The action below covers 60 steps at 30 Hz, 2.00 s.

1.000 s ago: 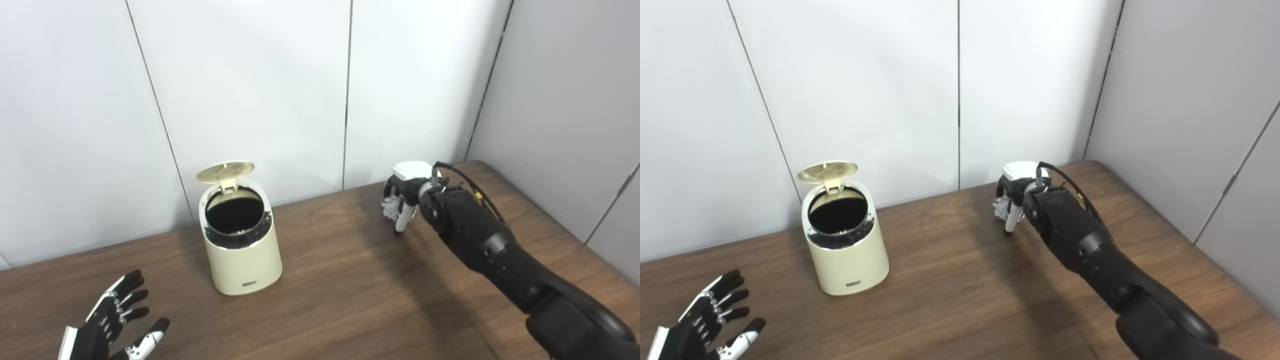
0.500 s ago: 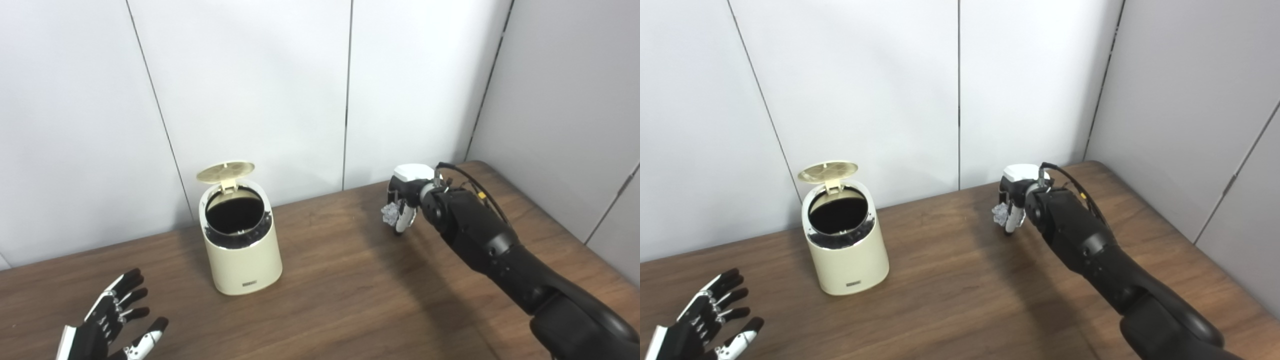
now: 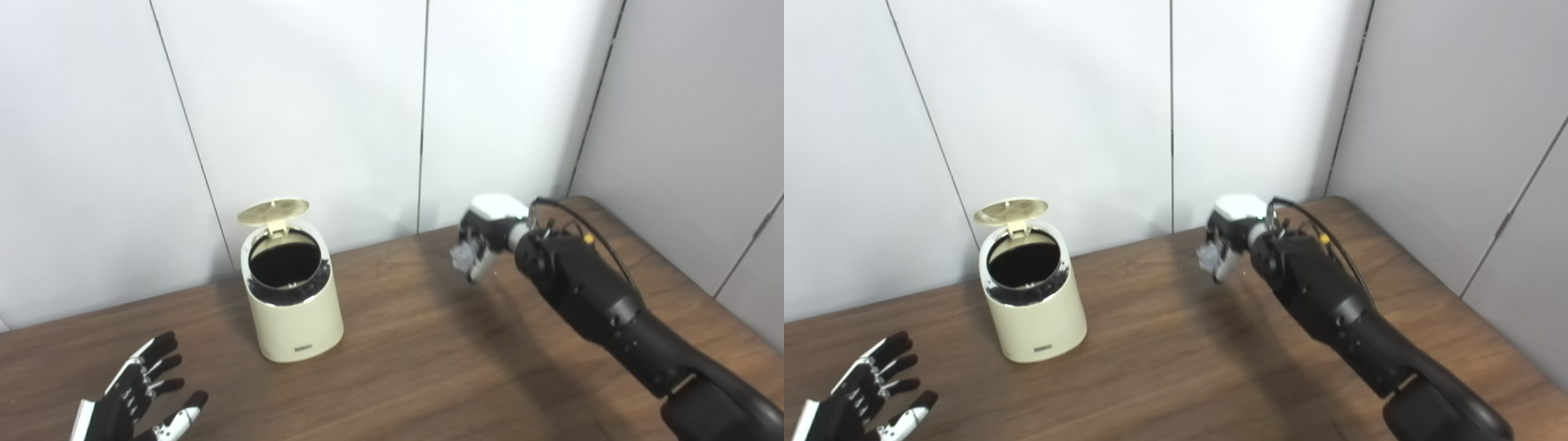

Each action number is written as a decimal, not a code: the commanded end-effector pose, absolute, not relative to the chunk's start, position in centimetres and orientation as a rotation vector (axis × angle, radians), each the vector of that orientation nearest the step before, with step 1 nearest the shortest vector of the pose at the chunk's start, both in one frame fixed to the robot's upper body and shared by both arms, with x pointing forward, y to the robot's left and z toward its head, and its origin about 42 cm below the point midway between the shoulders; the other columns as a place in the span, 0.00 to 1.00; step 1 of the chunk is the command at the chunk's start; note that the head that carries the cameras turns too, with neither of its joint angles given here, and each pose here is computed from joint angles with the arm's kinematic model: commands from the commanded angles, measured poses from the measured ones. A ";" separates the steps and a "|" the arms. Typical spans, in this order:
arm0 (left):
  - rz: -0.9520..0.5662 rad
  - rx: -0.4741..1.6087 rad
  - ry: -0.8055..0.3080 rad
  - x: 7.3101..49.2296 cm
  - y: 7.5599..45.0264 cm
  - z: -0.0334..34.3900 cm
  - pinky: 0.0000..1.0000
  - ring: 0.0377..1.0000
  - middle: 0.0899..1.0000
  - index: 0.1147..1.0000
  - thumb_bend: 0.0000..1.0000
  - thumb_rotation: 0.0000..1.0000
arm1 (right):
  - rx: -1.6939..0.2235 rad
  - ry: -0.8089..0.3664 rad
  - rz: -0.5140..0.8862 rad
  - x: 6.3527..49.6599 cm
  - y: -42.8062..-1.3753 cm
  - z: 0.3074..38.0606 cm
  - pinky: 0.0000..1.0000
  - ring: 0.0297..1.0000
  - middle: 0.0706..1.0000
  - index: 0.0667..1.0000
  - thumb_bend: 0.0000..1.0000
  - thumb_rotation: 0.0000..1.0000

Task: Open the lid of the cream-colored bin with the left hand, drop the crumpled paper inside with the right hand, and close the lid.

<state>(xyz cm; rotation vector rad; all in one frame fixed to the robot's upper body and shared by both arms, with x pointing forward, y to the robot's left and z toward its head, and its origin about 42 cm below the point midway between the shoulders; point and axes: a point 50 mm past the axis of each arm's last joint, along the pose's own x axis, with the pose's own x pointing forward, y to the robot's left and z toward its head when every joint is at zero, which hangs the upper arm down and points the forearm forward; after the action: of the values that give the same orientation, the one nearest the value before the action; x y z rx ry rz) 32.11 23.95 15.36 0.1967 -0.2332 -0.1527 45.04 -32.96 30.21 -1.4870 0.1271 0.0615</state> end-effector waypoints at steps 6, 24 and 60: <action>-0.156 0.191 -0.296 32.6 23.4 16.5 0.70 0.82 0.85 0.87 0.59 0.00 | -1.519 -0.104 -0.002 43.7 -30.6 36.9 0.45 0.41 0.46 0.45 0.52 0.00; -0.162 0.195 -0.302 32.7 22.6 15.1 0.67 0.80 0.84 0.85 0.65 0.00 | -1.411 -0.429 0.147 39.6 -23.0 38.6 0.38 0.37 0.46 0.47 0.52 0.00; -0.162 0.168 -0.301 32.5 20.2 13.5 0.67 0.81 0.85 0.86 0.69 0.09 | -1.286 -0.474 0.191 42.4 -17.2 36.0 0.60 0.40 0.46 0.44 0.52 0.00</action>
<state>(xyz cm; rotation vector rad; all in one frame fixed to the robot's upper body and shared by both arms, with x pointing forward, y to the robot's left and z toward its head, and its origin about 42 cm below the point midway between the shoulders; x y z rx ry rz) 32.14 20.58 12.39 0.1796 -0.2318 -0.1666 42.02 -17.73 32.89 -1.2824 -0.3600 0.2671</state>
